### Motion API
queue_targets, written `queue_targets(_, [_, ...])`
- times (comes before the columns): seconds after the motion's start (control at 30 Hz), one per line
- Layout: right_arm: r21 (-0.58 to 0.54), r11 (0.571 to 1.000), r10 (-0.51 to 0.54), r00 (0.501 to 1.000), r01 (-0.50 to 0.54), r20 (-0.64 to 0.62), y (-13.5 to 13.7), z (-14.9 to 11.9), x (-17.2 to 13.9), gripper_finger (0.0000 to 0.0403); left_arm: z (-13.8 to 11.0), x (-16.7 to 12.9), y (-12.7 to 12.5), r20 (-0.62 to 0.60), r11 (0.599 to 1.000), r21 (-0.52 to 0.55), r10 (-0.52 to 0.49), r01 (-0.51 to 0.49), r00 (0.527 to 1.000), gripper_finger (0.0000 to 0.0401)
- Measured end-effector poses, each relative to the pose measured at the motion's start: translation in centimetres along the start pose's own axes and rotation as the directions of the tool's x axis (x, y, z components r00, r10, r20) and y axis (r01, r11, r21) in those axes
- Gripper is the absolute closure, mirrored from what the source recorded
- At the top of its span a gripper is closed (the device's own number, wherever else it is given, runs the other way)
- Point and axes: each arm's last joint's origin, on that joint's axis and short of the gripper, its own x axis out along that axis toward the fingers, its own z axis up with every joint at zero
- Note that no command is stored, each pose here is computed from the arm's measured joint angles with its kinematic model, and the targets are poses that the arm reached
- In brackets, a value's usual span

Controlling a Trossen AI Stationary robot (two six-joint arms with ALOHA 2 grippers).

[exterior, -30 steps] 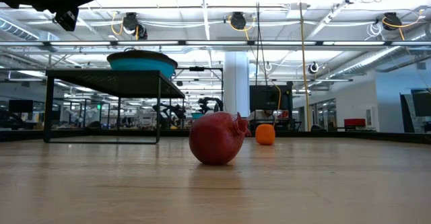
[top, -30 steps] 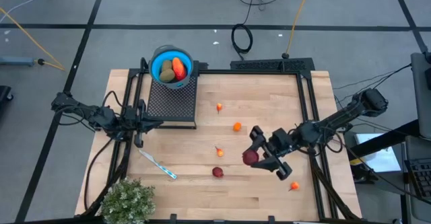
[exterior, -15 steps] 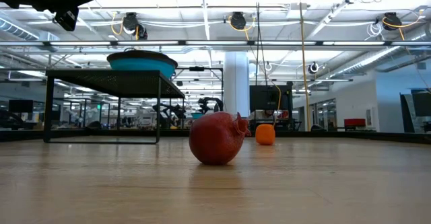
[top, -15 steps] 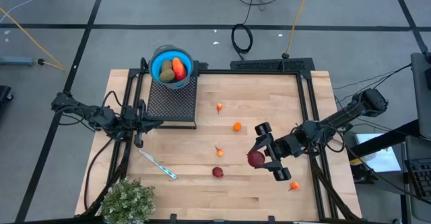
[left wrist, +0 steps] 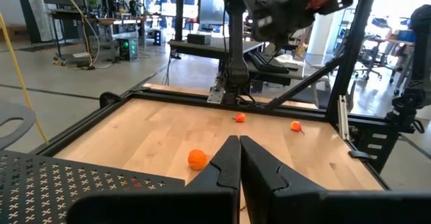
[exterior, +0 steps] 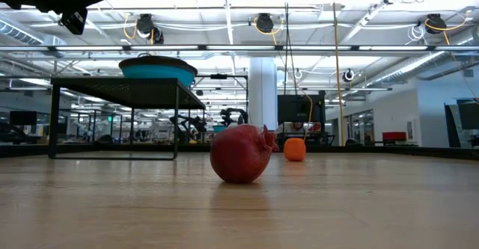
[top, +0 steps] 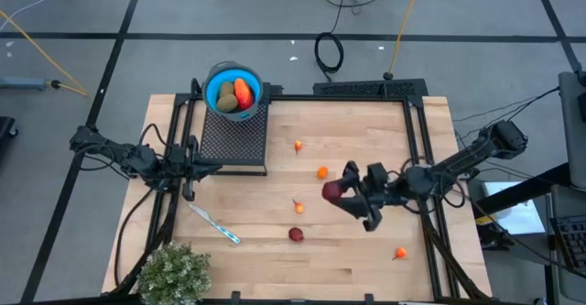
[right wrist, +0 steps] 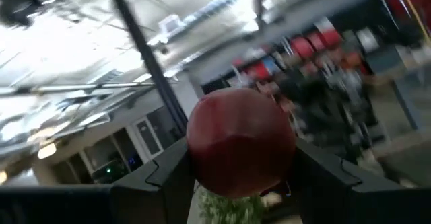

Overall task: Pick & Place Fruit
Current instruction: Put the pomegranate into the blue strainer bowl on the shelf

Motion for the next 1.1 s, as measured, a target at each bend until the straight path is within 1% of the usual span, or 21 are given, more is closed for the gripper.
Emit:
queue_targets(0.07, [0.077,0.996,-0.052,0.998,0.054,-0.028,-0.3,-0.4,0.0,0.0209,0.0,0.0,0.0,0.000,1.000,-0.013,0.000,0.000,1.000,0.0396])
queue_targets(0.13, [0.145,0.986,-0.079,0.995,0.088,-0.067,-0.6,-0.8,0.0,0.0208,0.0,0.0,0.0,0.001,0.999,-0.040,0.000,0.000,1.000,0.0390])
queue_targets(0.23, [0.221,0.964,-0.119,0.985,0.145,-0.129,-1.2,-1.3,0.0,0.0208,0.0,0.0,0.0,0.001,0.995,-0.102,-0.002,0.002,1.000,0.0381])
queue_targets(0.3, [0.241,0.951,-0.155,0.972,0.195,-0.175,-1.7,-1.8,-0.1,0.0209,0.0,0.0,0.0,0.001,0.987,-0.160,-0.002,0.003,1.000,0.0381])
queue_targets(0.4, [0.213,0.934,-0.227,0.938,0.286,-0.263,-2.8,-2.5,-0.3,0.0209,0.1,0.0,0.0,0.007,0.966,-0.260,-0.003,0.005,1.000,0.0387])
queue_targets(0.5, [0.137,0.915,-0.313,0.881,0.380,-0.355,-4.1,-3.3,-0.6,0.0208,0.4,0.2,-0.1,0.034,0.930,-0.368,-0.006,0.018,0.999,0.0396])
queue_targets(0.57, [0.072,0.900,-0.368,0.837,0.430,-0.405,-5.0,-3.7,-1.0,0.0208,0.6,0.4,-0.3,0.052,0.912,-0.410,-0.008,0.028,0.999,0.0399])
queue_targets(0.67, [-0.045,0.882,-0.437,0.779,0.468,-0.450,-6.2,-3.9,-1.3,0.0208,1.0,1.0,-0.6,0.090,0.895,-0.443,-0.007,0.047,0.996,0.0394])
queue_targets(0.77, [-0.150,0.870,-0.482,0.742,0.470,-0.466,-7.1,-3.9,-1.5,0.0209,1.3,1.8,-1.0,0.129,0.881,-0.471,0.015,0.048,0.991,0.0373])
queue_targets(0.83, [-0.234,0.866,-0.499,0.732,0.442,-0.464,-7.5,-3.7,-1.6,0.0209,1.5,2.5,-1.3,0.147,0.870,-0.491,0.024,0.052,0.989,0.0356])
queue_targets(0.93, [-0.365,0.856,-0.507,0.737,0.366,-0.448,-7.9,-3.5,-1.4,0.0207,1.5,3.5,-1.8,0.168,0.859,-0.510,0.038,0.054,0.985,0.0326])
queue_targets(1.0, [-0.446,0.838,-0.509,0.742,0.314,-0.435,-8.1,-3.2,-1.3,0.0208,1.4,4.2,-2.2,0.187,0.852,-0.520,0.042,0.062,0.981,0.0307])
queue_targets(1.1, [-0.538,0.804,-0.510,0.758,0.253,-0.407,-8.3,-2.8,-1.1,0.0210,1.4,5.2,-2.7,0.221,0.838,-0.540,0.052,0.078,0.974,0.0276])
